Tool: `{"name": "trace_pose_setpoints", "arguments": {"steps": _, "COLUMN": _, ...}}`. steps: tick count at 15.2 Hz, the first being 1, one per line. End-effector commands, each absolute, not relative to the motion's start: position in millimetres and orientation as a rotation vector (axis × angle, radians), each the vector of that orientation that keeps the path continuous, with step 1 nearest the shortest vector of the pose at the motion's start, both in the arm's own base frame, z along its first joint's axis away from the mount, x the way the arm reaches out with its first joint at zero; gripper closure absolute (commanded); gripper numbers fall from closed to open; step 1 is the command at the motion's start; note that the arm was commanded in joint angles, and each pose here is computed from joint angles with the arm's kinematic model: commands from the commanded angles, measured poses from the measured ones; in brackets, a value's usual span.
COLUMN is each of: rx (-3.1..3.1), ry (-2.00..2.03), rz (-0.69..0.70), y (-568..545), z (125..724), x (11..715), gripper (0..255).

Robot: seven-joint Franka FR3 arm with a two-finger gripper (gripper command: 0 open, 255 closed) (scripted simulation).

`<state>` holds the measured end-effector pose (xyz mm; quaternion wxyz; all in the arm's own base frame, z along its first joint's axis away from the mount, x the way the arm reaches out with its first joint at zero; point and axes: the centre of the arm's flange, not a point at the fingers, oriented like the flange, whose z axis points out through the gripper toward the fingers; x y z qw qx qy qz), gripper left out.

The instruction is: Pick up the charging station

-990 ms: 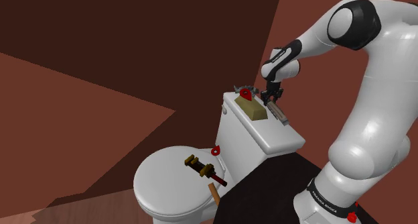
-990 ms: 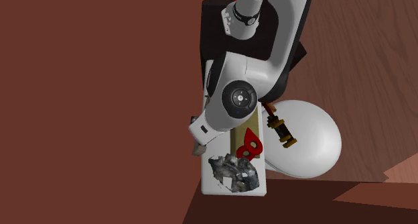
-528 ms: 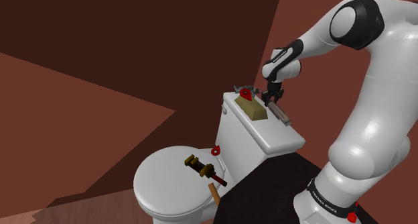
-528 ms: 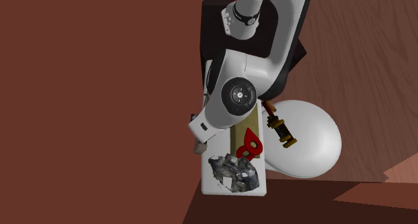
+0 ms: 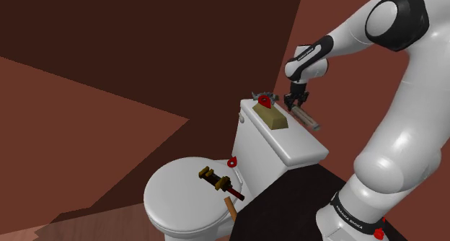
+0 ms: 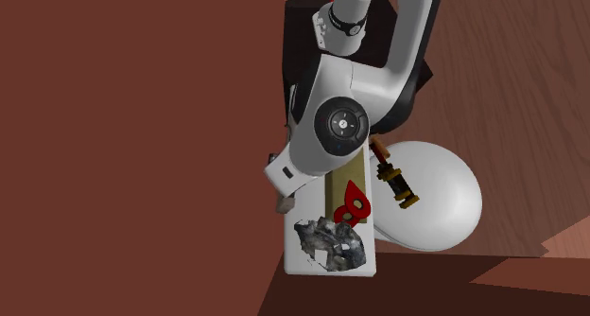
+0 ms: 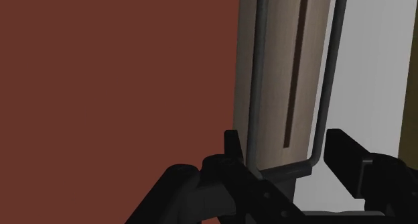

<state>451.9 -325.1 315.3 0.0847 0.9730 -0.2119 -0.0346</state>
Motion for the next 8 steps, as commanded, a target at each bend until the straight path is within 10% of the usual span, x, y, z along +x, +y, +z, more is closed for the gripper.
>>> {"name": "trace_pose_setpoints", "arguments": {"steps": 1, "rx": 2.902, "ry": -0.632, "rz": -0.104, "y": -326, "z": 326, "x": 452, "gripper": 255}}
{"name": "trace_pose_setpoints", "arguments": {"steps": 8, "rx": 2.902, "ry": -0.632, "rz": -0.104, "y": -326, "z": 353, "x": 452, "gripper": 255}}
